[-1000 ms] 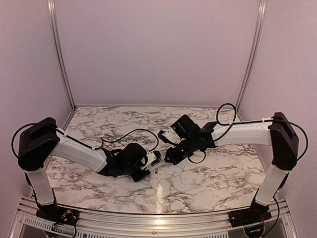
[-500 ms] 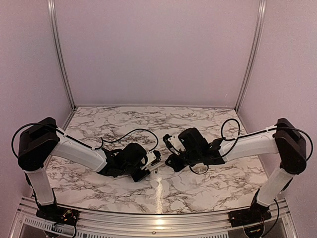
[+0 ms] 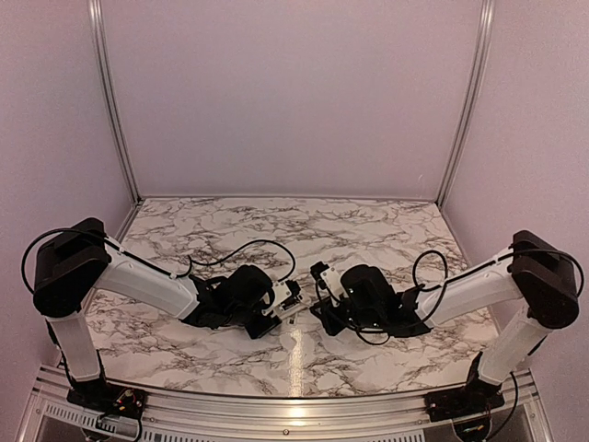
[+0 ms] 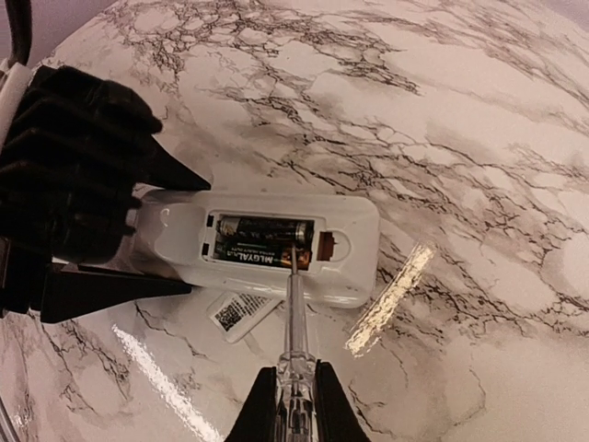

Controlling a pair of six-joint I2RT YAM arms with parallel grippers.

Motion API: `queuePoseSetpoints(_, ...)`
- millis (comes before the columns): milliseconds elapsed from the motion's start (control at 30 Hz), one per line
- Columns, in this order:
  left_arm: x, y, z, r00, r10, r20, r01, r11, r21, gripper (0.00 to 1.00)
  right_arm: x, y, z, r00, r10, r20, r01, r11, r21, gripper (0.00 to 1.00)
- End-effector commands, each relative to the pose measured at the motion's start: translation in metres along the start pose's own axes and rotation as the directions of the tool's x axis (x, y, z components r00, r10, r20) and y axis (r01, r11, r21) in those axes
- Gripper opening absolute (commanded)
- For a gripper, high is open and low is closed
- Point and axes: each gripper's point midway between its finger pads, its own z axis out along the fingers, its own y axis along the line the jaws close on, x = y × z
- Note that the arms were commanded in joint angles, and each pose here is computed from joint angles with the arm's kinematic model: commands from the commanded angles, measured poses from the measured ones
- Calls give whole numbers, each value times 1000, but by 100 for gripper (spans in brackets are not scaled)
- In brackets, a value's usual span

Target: Unload the batteries from the remote control

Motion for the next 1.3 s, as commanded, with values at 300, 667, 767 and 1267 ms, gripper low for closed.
queuePoseSetpoints(300,-41,-25,-8,990,-17,139,-4,989,151,0,39,-7,-7,999,-41,25,40,999,28,0)
queuePoseSetpoints(667,-44,-33,-10,989,-39,140,6,973,231,0,44,9,-8,992,-123,19,124,990,-68,0)
queuePoseSetpoints(767,-43,-34,-10,989,-37,141,2,972,237,0,39,15,-10,989,-145,22,146,985,-96,0)
queuePoseSetpoints(1267,-42,-32,-9,990,-31,137,-1,974,226,0,14,36,-24,981,-185,67,194,965,-175,0)
